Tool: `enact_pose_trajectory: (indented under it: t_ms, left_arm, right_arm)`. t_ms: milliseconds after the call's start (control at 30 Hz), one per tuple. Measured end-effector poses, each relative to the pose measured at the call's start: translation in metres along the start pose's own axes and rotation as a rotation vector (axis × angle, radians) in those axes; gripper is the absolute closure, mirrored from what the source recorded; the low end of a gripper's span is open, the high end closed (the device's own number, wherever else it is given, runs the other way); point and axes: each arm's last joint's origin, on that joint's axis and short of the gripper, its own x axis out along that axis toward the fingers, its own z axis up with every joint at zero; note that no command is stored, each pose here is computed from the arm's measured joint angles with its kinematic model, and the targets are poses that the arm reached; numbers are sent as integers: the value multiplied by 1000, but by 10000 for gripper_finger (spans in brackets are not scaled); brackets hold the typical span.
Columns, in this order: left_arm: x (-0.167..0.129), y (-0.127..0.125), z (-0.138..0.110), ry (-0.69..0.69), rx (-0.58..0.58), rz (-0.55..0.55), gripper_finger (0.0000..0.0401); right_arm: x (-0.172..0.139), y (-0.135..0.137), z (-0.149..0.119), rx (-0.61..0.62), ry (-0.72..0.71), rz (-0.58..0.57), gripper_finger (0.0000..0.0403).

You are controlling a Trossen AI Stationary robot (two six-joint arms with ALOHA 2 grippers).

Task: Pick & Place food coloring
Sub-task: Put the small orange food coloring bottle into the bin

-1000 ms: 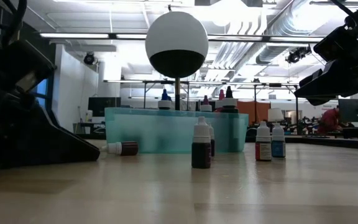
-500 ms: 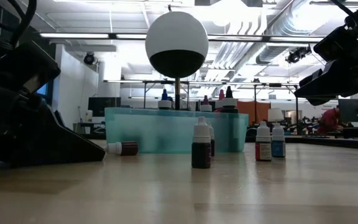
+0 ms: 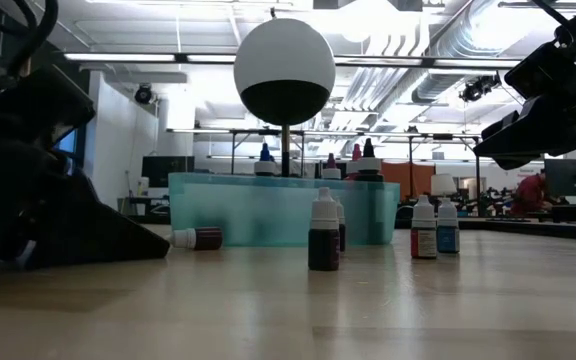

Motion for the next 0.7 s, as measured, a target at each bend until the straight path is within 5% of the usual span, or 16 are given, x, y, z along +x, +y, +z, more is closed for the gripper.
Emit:
enact_pose_trajectory:
  t_ms: [700]
  left_arm:
    - [11, 5, 4, -7, -33, 100, 249]
  right_arm:
    - [0, 0, 0, 0, 0, 0, 400]
